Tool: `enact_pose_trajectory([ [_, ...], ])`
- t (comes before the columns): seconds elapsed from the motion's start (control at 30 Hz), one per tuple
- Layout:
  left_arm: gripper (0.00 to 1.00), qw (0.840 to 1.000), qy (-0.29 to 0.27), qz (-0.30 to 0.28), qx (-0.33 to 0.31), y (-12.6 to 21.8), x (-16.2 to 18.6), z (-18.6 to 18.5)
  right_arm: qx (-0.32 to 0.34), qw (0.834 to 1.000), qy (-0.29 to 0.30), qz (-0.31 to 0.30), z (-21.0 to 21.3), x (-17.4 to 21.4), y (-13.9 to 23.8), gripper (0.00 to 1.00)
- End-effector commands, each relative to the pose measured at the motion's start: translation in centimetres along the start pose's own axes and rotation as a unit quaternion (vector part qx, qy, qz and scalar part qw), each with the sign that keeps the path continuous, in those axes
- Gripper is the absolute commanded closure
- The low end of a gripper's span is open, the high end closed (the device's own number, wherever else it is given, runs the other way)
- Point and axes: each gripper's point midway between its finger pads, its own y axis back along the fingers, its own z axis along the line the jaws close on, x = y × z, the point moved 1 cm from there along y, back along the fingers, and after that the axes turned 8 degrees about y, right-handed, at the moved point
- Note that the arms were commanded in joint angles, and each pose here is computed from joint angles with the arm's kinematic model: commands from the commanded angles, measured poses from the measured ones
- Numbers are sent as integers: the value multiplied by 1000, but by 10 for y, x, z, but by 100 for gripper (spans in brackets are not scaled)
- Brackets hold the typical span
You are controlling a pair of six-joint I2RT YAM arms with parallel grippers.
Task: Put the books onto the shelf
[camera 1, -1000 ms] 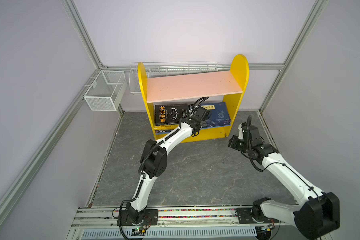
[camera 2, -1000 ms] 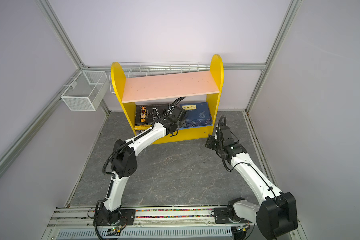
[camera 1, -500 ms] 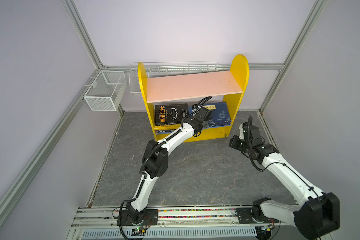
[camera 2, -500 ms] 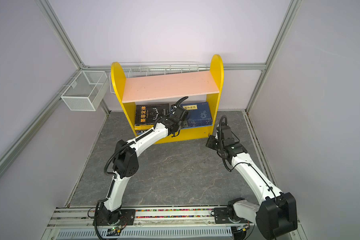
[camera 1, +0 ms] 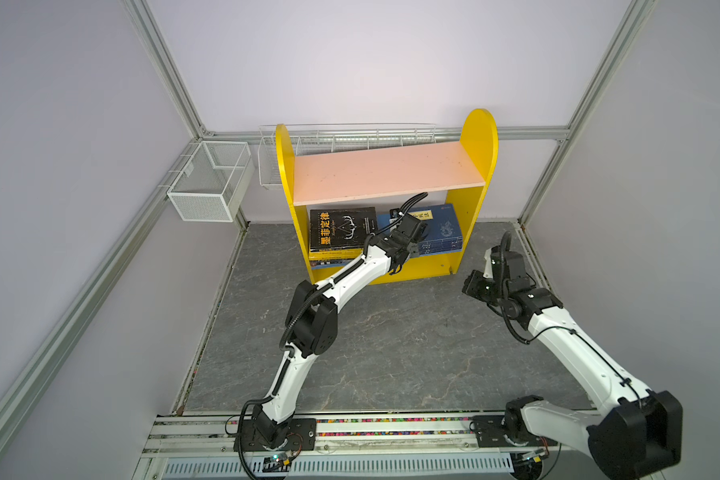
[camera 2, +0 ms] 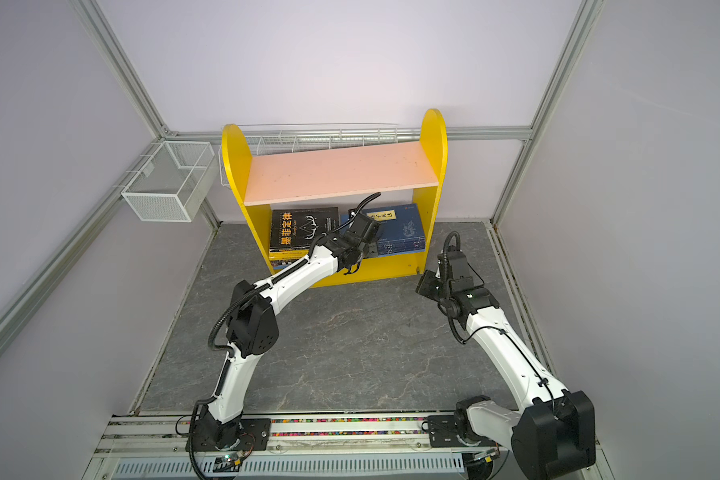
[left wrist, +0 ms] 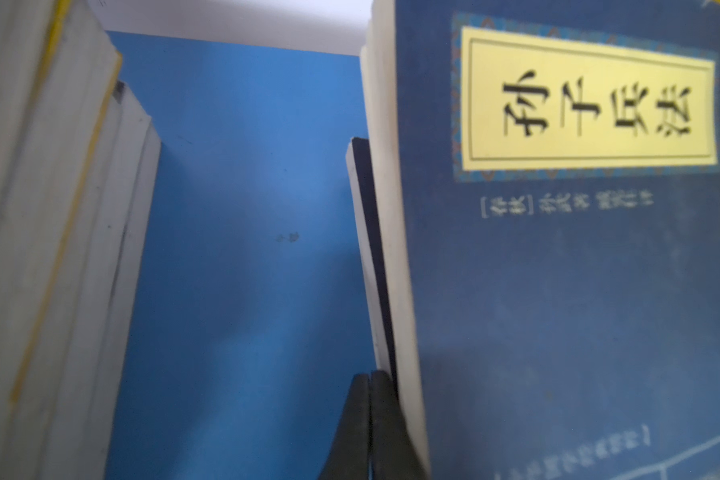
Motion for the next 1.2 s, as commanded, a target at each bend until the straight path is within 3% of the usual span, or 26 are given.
enact_pose_trajectory([
  [0.0, 81, 998, -10, -54, 41, 54, -45, -23, 6, 1000, 2, -8, -4, 0, 7, 94],
  [0.23, 70, 994, 0, -97, 45, 108, -69, -7, 19, 1000, 1, -11, -9, 1, 9, 94],
  [0.5, 68, 990, 72, -112, 36, 132, -42, 59, -14, 999, 28, -8, 9, 2, 5, 93],
  [0.7, 69, 976, 161, -146, 7, 152, -19, 129, -63, 995, 80, 6, 50, 10, 0, 93],
  [0.8, 69, 973, 172, -154, -24, 157, 1, 163, -62, 995, 76, 11, 53, 12, -4, 92],
  [0.9, 68, 971, 182, -142, -64, 158, 23, 196, -1, 999, 45, -10, 23, 7, -5, 93],
  [1.0, 67, 964, 190, -145, -117, 165, 38, 239, 97, 993, 3, -68, -29, -9, 11, 92],
  [1.1, 60, 949, 168, -186, -193, 196, 31, 281, 229, 964, -21, -135, -90, -17, 39, 88],
  [1.17, 48, 935, 146, -219, -238, 217, 20, 305, 302, 936, -5, -181, -114, -24, 55, 75],
])
